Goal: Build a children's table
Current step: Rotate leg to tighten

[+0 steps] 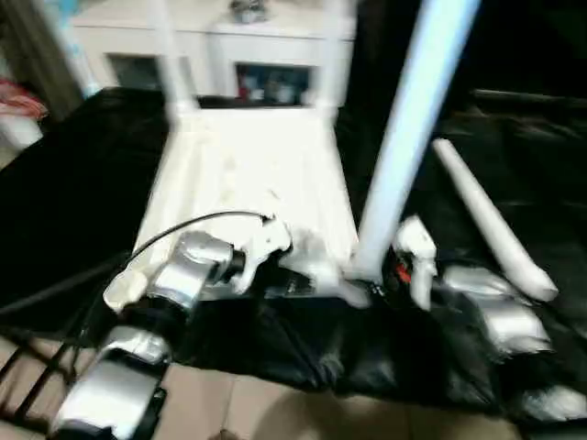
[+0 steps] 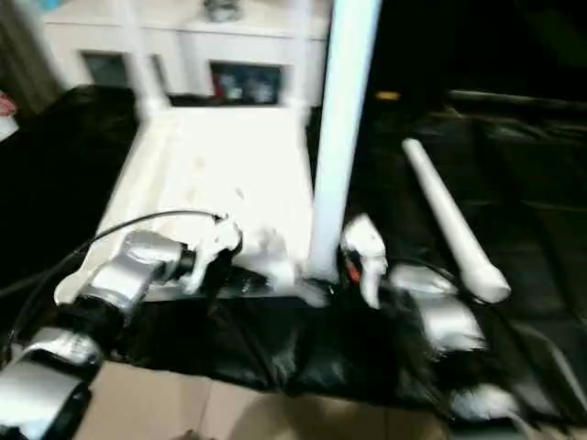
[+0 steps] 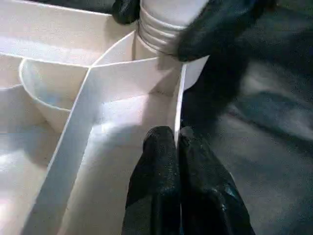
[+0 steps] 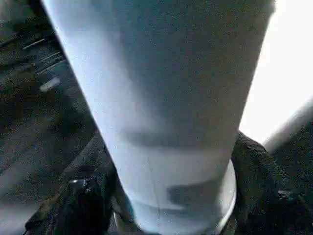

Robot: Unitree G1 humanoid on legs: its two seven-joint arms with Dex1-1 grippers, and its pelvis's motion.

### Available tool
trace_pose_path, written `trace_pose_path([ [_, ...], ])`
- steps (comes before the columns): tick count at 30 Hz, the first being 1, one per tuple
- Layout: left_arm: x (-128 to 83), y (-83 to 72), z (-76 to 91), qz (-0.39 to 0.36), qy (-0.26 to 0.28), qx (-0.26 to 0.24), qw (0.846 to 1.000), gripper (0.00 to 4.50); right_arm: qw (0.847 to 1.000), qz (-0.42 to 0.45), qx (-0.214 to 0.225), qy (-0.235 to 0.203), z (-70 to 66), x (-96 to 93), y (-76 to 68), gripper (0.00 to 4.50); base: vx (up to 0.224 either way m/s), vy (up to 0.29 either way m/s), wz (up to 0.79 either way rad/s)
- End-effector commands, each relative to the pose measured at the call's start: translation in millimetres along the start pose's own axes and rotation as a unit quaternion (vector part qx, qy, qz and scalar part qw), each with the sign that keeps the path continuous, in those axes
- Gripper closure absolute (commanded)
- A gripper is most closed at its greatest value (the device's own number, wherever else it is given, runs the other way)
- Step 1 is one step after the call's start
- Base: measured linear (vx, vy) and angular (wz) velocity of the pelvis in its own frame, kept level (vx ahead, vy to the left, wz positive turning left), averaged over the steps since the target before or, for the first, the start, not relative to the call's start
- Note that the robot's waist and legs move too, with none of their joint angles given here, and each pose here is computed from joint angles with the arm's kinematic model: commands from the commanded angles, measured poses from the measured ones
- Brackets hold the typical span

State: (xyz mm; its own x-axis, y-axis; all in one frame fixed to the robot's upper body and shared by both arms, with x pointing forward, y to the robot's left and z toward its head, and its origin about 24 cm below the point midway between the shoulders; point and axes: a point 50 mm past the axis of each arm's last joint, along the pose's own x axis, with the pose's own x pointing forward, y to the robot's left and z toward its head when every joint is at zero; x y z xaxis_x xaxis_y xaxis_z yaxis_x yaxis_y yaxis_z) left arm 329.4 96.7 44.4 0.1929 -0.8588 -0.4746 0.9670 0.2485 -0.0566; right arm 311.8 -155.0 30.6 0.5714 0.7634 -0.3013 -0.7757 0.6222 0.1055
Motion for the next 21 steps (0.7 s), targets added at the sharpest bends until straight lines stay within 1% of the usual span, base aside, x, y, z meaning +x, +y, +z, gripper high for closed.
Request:
trace_pose_path([
  [1,14.9,0.6,36.3,0.013,-0.057,0.026,0.998,4.50,0.998,-0.001,0.024,0.055,-24.8,18.7,15.8,1.79,0.000,0.000,0.00],
  [2,18.0,0.9,37.4,0.022,-0.057,0.023,0.998,4.50,0.998,-0.010,0.028,0.058,-25.6,21.9,16.2,1.80,0.000,0.000,0.00],
  [4,31.2,1.5,44.3,0.061,-0.062,0.003,0.996,4.50,0.996,-0.052,0.042,0.064,-27.7,36.0,19.5,1.80,0.000,0.000,0.00],
  [6,42.2,0.0,50.0,0.083,-0.066,-0.011,0.994,4.50,0.992,-0.093,0.056,0.066,-28.2,47.6,21.8,1.80,0.000,0.000,0.00],
  [9,51.7,-3.9,54.6,0.089,-0.074,-0.013,0.993,4.50,0.989,-0.120,0.070,0.058,-27.2,56.6,23.3,1.80,0.000,0.000,0.00],
  [10,52.5,-4.6,55.3,0.087,-0.075,-0.012,0.993,4.50,0.988,-0.120,0.077,0.055,-27.3,57.5,23.7,1.80,0.000,0.000,0.00],
  [11,53.0,-5.1,55.7,0.085,-0.076,-0.011,0.993,4.50,0.988,-0.119,0.084,0.052,-27.5,58.2,24.1,1.24,0.000,0.000,0.00],
  [12,53.2,-5.9,56.1,0.081,-0.079,-0.008,0.994,4.50,0.988,-0.117,0.093,0.048,-27.0,58.3,24.2,1.24,0.000,0.000,0.00],
  [14,52.8,-6.6,55.0,0.078,-0.079,-0.005,0.994,4.50,0.988,-0.110,0.103,0.044,-26.8,58.1,24.6,1.04,0.000,0.000,0.00],
  [16,52.3,-6.8,53.8,0.076,-0.078,-0.002,0.994,4.50,0.988,-0.113,0.094,0.046,-27.1,57.2,23.6,0.82,0.000,0.000,0.00],
  [17,52.2,-7.0,52.9,0.076,-0.079,-0.002,0.994,4.50,0.988,-0.121,0.078,0.050,-27.4,56.0,21.8,0.69,0.000,0.000,0.00],
  [20,53.0,-8.5,51.7,0.072,-0.081,0.006,0.994,4.50,0.987,-0.143,0.059,0.049,-27.0,51.9,16.1,0.60,0.000,0.000,0.00],
  [21,53.4,-9.3,51.0,0.072,-0.082,0.009,0.994,4.50,0.986,-0.154,0.057,0.040,-24.6,46.7,11.4,0.60,0.000,0.000,0.00],
])
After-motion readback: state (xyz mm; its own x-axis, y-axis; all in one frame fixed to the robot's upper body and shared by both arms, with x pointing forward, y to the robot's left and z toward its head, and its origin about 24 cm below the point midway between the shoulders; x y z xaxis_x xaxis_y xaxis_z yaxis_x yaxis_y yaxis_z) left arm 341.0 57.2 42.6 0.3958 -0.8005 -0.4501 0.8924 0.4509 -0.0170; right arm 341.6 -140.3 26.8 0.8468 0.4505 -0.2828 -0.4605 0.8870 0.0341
